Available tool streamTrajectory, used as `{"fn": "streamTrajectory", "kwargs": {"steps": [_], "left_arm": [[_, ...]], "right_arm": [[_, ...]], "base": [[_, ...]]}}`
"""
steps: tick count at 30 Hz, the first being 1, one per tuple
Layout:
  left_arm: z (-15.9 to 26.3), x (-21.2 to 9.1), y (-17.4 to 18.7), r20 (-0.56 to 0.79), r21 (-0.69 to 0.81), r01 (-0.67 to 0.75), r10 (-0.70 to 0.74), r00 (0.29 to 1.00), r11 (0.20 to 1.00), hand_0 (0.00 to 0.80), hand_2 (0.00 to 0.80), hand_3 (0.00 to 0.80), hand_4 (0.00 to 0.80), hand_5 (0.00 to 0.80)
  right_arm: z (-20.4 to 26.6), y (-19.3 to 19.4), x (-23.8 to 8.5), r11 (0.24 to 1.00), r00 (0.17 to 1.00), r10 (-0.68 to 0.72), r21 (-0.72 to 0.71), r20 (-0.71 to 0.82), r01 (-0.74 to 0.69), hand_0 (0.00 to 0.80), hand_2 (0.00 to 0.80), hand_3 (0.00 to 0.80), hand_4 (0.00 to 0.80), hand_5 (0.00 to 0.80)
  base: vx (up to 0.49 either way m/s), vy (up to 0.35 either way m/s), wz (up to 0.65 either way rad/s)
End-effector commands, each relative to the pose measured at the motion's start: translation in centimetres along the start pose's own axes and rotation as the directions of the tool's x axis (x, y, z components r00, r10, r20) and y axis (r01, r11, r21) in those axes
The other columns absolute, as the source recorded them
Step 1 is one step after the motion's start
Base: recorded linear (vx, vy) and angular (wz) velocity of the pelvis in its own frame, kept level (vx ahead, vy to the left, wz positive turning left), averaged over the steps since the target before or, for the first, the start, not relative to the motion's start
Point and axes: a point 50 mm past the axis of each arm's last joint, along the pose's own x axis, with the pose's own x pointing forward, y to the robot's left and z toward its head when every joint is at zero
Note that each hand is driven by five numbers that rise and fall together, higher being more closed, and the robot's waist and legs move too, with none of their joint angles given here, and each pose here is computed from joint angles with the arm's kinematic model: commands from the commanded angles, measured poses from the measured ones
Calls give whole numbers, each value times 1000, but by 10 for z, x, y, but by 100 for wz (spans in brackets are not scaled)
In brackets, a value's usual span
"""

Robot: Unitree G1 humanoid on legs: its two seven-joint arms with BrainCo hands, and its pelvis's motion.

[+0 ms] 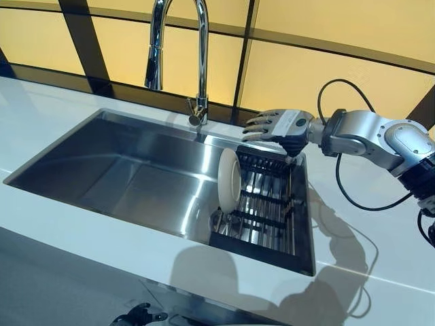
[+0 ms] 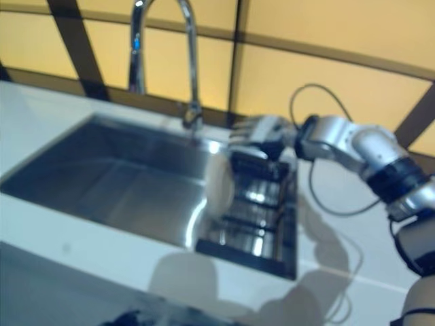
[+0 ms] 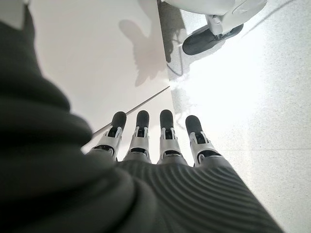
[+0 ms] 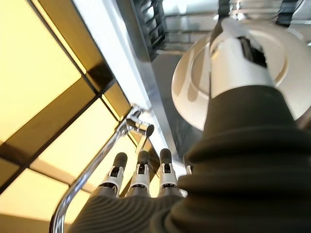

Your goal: Take plates into dishwasher

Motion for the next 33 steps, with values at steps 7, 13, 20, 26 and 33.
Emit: {"fn": "streamTrajectory", "kwargs": {"steps": [7,13,20,26,33], "left_arm": [[2,3,-3,-7,62,5,-5,1000,998,0,0,0,0,0],[3,3,-4,-8,50,6,-6,1000,999,0,0,0,0,0],[2,4,-7,-10,46,9,-9,1000,999,0,0,0,0,0],[1,4,-6,-16,60,14,-13,1000,998,0,0,0,0,0],[4,4,-8,-16,69,21,-20,1000,997,0,0,0,0,0]], "right_arm": [[-5,-40,3,993,994,-106,-59,-6,106,0,0,0,0,0],[0,-43,6,993,994,-104,-45,19,105,0,0,0,0,0],[14,-37,16,999,995,-50,-15,84,52,0,0,0,0,0],[22,-32,23,1000,993,-30,5,116,29,0,0,0,0,0],[29,-34,31,999,989,-27,26,147,24,0,0,0,0,0]], "base": [[14,55,0],[15,66,1],[24,68,2],[21,48,3],[29,37,6]]}}
